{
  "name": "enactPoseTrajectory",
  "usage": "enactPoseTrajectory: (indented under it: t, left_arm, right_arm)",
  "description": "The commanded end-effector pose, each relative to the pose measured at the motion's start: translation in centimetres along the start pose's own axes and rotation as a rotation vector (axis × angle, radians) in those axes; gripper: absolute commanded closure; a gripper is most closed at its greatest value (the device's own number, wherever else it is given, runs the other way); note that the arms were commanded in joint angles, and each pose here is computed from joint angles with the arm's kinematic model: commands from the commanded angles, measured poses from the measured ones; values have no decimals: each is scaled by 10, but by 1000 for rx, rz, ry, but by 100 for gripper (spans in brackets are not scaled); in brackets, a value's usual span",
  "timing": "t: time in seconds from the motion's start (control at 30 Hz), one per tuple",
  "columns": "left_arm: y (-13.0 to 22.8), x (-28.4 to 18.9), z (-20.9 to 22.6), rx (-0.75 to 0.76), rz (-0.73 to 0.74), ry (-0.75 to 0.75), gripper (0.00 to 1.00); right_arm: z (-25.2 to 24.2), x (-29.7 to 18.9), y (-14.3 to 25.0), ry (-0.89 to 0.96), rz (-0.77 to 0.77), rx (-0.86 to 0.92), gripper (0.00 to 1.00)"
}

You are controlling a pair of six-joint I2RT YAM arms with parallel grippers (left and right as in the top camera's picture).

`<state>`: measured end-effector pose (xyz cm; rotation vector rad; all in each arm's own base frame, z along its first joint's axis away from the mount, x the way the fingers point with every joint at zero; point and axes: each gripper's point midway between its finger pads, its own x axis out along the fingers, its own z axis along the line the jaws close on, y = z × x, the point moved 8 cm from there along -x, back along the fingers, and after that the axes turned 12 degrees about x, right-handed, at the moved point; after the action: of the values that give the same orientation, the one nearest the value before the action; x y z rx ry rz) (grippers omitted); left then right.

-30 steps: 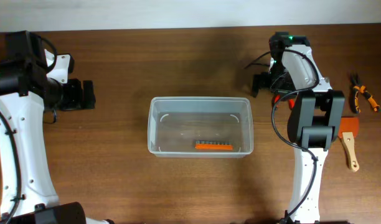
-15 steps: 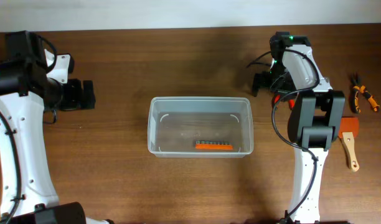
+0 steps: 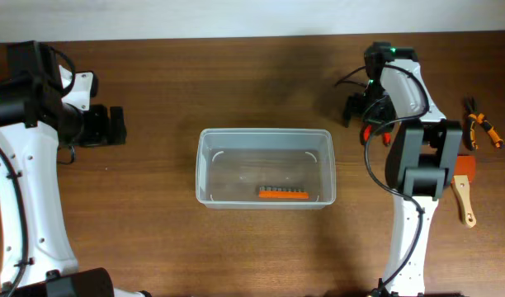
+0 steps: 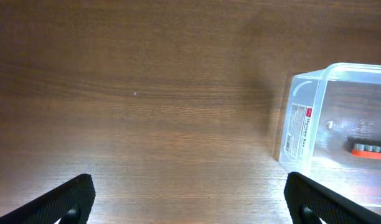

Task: Pack container
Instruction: 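Lower the right gripper and grasp the red-handled pliers at the joint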

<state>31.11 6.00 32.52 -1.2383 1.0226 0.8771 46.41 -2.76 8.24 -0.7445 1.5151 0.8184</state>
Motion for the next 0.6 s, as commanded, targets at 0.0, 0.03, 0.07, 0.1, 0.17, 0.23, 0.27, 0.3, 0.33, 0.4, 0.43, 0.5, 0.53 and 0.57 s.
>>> enactPoseTrajectory:
  t: [0.0, 0.03, 0.07, 0.1, 0.17, 0.23, 0.27, 0.3, 0.33, 0.4, 0.43, 0.5, 0.53, 0.57]
  left_arm:
    - [-3, -1, -1, -9, -11, 8, 1]
    - [-3, -1, -1, -9, -11, 8, 1]
    - [-3, -1, -1, -9, -11, 8, 1]
    - [-3, -1, -1, -9, -11, 8, 1]
    - [-3, -1, -1, -9, -11, 8, 1]
    - [-3, -1, -1, -9, -11, 8, 1]
    - [-3, -1, -1, -9, -11, 8, 1]
    - [-3, -1, -1, -9, -12, 8, 1]
    - [-3, -1, -1, -9, -11, 8, 1]
    - [-3, -1, -1, -9, -12, 8, 1]
    - [-3, -1, -1, -9, -11, 8, 1]
    - [-3, -1, -1, -9, -11, 8, 1]
    - [-3, -1, -1, -9, -11, 8, 1]
    - [-3, -1, -1, -9, -11, 8, 1]
  right_arm:
    - [-4, 10, -1, 13, 21, 18, 21]
    - [-4, 10, -1, 12, 21, 19, 24]
    - [-3, 10, -1, 5, 25, 11, 25]
    - [-2, 10, -1, -8, 30, -8, 25]
    - [-1, 10, 0, -21, 36, -27, 25]
    - [-1, 10, 0, -23, 37, -30, 25]
    - [-1, 10, 0, -25, 37, -30, 28]
    - [0, 10, 0, -26, 38, -30, 32]
    - [0, 10, 0, -26, 38, -30, 36]
    - [0, 10, 0, -26, 38, -30, 40]
    - [0, 10, 0, -26, 38, -29, 47]
    - [0, 10, 0, -26, 38, -29, 52]
    - [0, 10, 0, -26, 38, -29, 54]
    - [0, 10, 0, -26, 38, -29, 56]
